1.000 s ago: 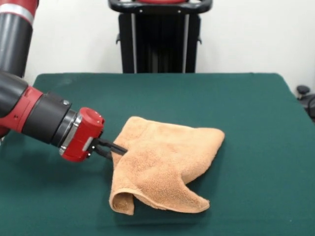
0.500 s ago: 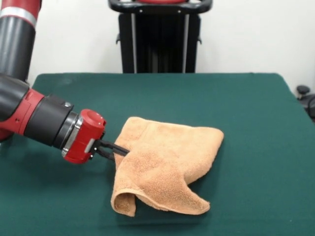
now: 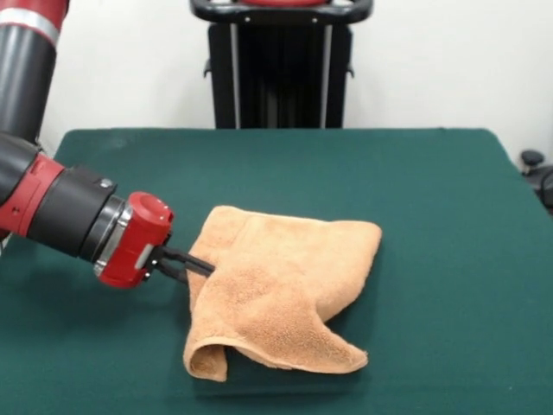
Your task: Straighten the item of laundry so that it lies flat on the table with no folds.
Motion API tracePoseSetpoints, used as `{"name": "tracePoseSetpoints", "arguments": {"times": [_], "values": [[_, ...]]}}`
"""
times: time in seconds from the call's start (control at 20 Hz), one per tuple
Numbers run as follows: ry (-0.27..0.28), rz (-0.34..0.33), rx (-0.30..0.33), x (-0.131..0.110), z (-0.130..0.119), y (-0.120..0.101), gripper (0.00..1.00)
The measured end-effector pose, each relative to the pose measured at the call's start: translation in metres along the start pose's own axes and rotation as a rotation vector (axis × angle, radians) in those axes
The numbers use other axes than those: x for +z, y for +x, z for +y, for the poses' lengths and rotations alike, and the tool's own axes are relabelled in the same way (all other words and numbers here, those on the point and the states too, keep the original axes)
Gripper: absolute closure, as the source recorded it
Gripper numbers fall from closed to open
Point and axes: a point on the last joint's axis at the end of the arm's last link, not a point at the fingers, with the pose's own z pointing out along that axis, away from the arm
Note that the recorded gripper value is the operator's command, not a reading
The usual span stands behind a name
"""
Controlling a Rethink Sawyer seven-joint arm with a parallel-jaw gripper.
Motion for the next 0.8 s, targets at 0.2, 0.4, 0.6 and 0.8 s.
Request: {"name": "tracePoseSetpoints", "arguments": {"times": [0.2, 0.4, 0.6, 0.8], "values": [[-0.015, 0.033, 0.017, -0.011, -0.012, -0.001, 1.00], [-0.026, 0.058, 0.009, -0.022, -0.023, 0.000, 1.00], [-0.033, 0.073, -0.013, -0.040, -0.034, 0.001, 1.00], [-0.039, 0.083, -0.038, -0.076, -0.055, 0.005, 1.00]]}}
